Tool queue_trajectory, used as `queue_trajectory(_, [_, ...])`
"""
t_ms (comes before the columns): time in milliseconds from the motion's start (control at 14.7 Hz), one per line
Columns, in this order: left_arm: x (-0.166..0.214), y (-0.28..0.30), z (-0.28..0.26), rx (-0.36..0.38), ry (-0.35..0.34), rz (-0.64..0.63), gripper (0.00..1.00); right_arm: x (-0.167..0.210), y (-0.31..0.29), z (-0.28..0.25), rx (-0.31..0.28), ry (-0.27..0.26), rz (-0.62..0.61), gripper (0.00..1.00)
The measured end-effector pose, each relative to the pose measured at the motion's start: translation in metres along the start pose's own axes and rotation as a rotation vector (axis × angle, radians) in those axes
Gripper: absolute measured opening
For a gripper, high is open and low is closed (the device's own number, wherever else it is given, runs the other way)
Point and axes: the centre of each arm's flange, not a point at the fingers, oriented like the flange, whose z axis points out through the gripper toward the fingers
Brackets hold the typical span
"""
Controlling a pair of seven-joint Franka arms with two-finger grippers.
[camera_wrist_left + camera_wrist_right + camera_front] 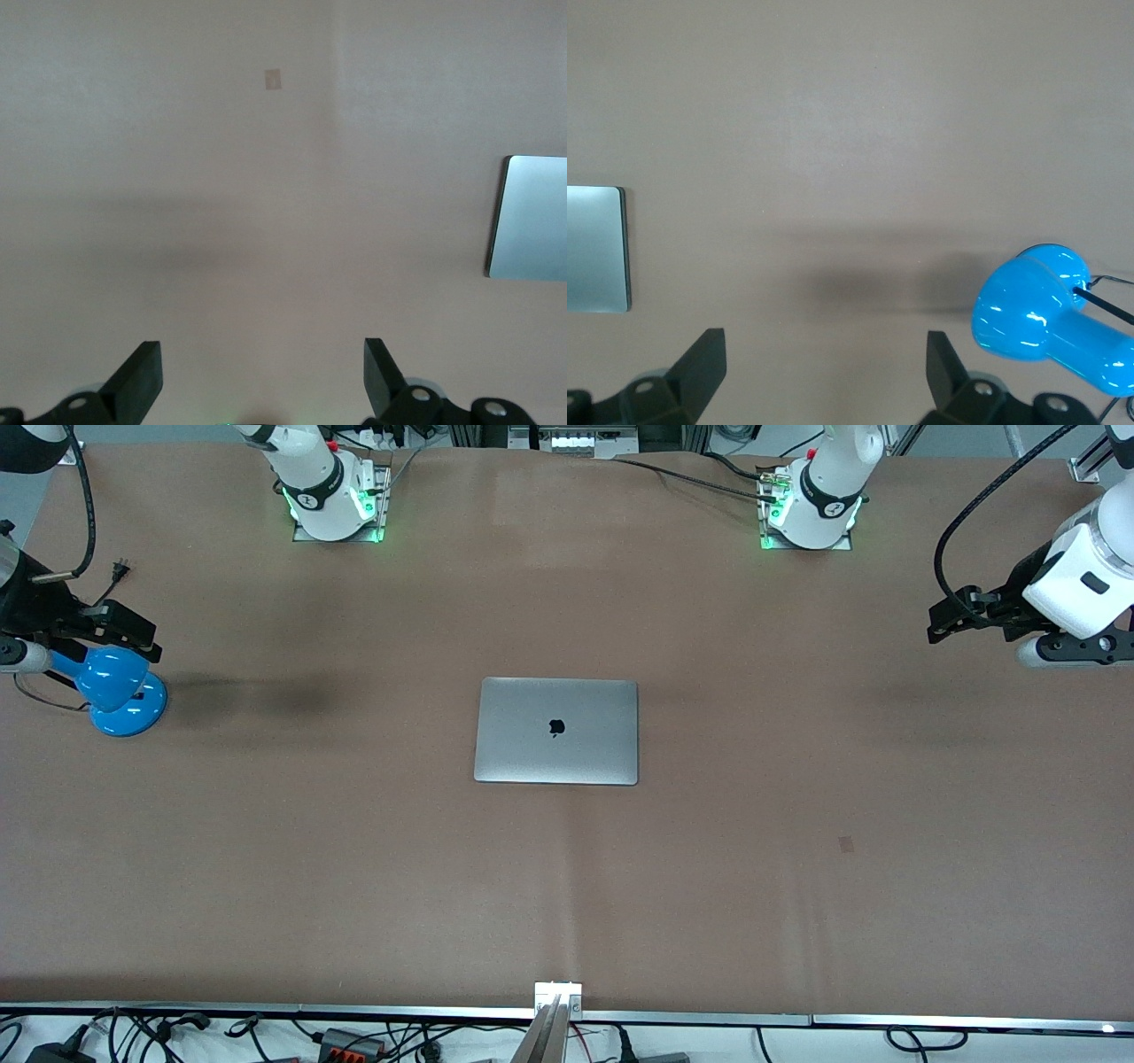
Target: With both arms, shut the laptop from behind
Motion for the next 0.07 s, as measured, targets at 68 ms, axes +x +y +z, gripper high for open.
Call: queue_trajectory(68, [0.0000,0.0000,0.0000,0.000,0.000,0.000,1.00,0.0000,0.0004,-0.0001,0.000,0.000,0.001,1.00])
